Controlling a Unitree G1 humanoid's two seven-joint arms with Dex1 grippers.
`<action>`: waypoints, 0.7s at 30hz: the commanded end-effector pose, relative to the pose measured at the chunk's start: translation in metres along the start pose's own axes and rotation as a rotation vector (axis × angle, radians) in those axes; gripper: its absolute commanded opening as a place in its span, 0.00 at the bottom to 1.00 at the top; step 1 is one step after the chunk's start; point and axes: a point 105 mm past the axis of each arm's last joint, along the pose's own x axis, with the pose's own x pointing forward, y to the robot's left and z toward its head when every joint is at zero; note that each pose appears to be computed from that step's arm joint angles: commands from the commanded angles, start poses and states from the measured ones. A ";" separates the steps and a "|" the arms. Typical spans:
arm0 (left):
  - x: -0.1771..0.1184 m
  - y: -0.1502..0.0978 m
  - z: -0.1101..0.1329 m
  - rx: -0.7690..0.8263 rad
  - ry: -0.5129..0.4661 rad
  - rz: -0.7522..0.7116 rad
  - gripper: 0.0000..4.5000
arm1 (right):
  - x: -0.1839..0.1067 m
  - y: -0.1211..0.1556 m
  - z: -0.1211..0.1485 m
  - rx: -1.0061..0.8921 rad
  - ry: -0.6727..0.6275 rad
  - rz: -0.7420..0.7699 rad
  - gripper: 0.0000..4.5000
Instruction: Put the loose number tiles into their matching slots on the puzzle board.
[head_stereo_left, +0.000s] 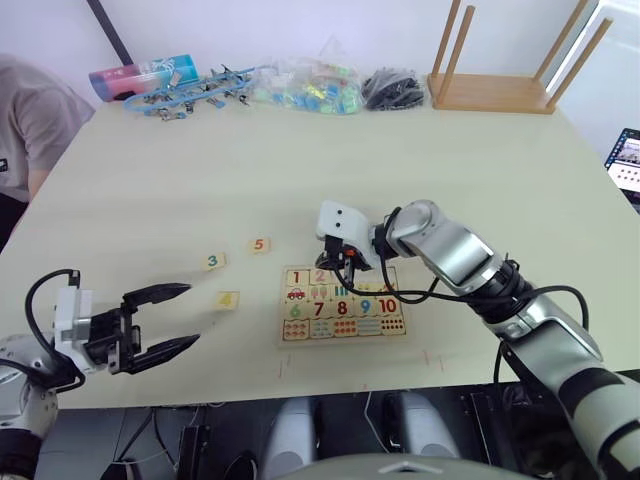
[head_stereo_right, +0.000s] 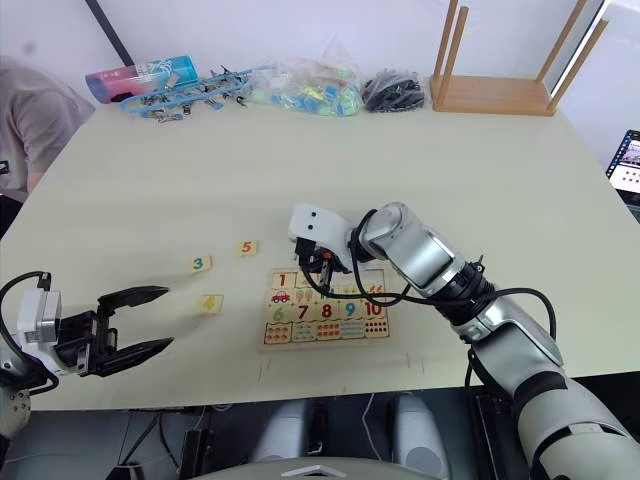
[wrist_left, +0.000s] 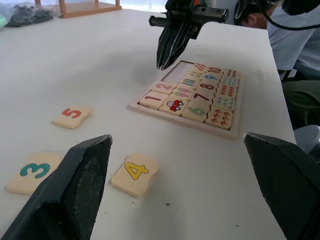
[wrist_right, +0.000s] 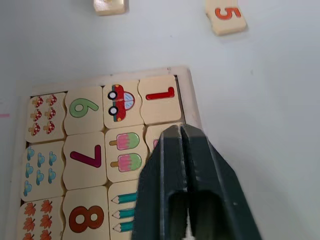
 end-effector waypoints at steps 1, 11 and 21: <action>-0.002 -0.002 0.003 0.015 0.004 -0.024 1.00 | -0.004 0.001 0.012 -0.070 -0.111 -0.002 0.00; -0.004 -0.001 0.001 0.014 0.012 -0.015 1.00 | 0.011 0.000 -0.025 -0.036 -0.094 -0.005 0.00; -0.008 0.000 -0.004 -0.004 0.029 0.002 1.00 | 0.001 -0.003 -0.018 0.000 -0.218 -0.040 0.00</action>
